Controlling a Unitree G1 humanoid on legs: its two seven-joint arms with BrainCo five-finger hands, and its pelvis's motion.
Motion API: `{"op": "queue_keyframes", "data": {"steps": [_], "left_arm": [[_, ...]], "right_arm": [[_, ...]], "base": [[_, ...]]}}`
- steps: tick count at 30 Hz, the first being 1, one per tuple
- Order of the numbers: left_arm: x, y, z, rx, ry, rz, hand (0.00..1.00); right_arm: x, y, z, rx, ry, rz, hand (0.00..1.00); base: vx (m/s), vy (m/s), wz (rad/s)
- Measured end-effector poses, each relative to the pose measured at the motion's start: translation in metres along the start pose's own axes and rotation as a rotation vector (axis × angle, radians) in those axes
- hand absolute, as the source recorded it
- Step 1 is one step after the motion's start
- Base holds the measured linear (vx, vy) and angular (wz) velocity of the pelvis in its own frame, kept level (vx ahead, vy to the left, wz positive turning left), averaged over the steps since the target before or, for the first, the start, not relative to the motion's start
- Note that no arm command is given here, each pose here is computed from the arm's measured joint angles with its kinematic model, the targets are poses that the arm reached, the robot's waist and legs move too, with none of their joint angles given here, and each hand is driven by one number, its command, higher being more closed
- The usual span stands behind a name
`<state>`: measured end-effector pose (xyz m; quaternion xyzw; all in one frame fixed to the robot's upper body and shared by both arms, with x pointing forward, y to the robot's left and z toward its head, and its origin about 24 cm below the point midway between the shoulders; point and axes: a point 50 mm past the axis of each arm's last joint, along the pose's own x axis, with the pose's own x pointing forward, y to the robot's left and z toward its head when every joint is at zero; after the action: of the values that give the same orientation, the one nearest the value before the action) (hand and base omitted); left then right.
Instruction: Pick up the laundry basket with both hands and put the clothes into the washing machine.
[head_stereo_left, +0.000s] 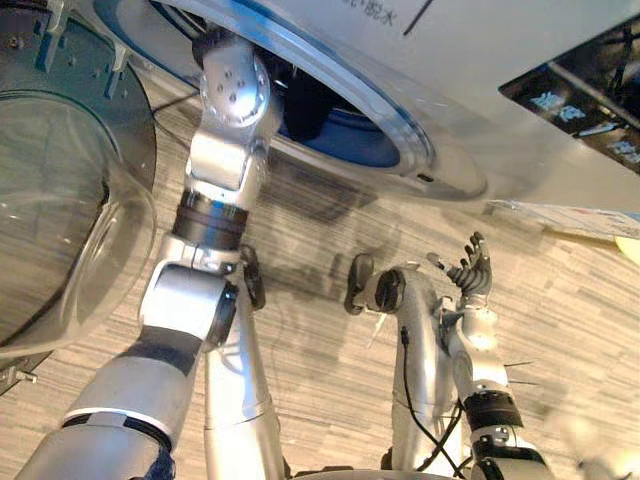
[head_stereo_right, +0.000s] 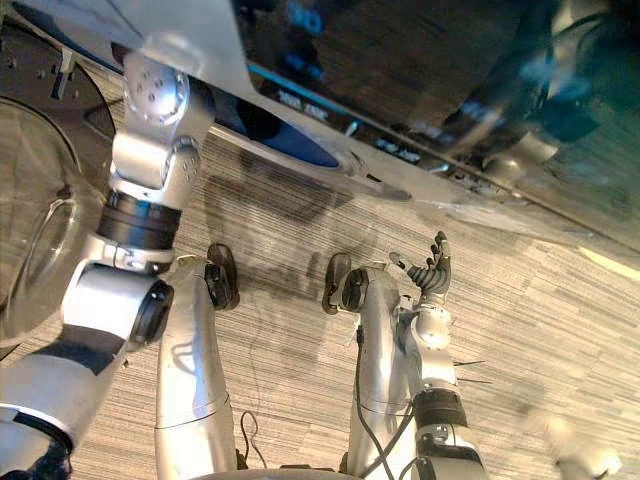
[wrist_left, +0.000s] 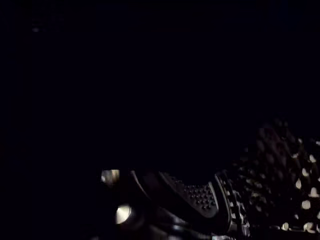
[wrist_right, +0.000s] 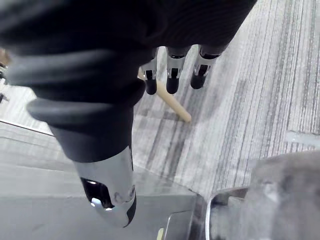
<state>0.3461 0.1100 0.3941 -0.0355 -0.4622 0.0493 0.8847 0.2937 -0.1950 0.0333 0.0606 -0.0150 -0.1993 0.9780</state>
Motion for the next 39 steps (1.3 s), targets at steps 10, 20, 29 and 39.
{"op": "queue_keyframes", "data": {"steps": [10,20,29,39], "left_arm": [[0.017,0.005,0.022,0.075,-0.091,0.091,0.00],[0.017,-0.003,0.001,0.414,-0.050,-0.095,0.00],[0.012,-0.005,-0.019,0.742,-0.029,-0.221,0.00],[-0.041,0.039,-0.068,0.754,0.134,-0.185,0.00]], "right_arm": [[-0.002,0.011,0.009,0.056,-0.052,0.020,0.00],[-0.003,0.008,0.010,0.075,-0.056,0.019,0.00],[-0.001,0.005,0.009,0.062,-0.050,0.074,0.00],[-0.003,-0.011,-0.013,-0.020,0.051,0.053,0.00]], "base": [[0.00,0.022,-0.22],[0.01,0.003,0.00],[0.00,-0.026,0.08],[0.03,-0.035,0.20]]}}
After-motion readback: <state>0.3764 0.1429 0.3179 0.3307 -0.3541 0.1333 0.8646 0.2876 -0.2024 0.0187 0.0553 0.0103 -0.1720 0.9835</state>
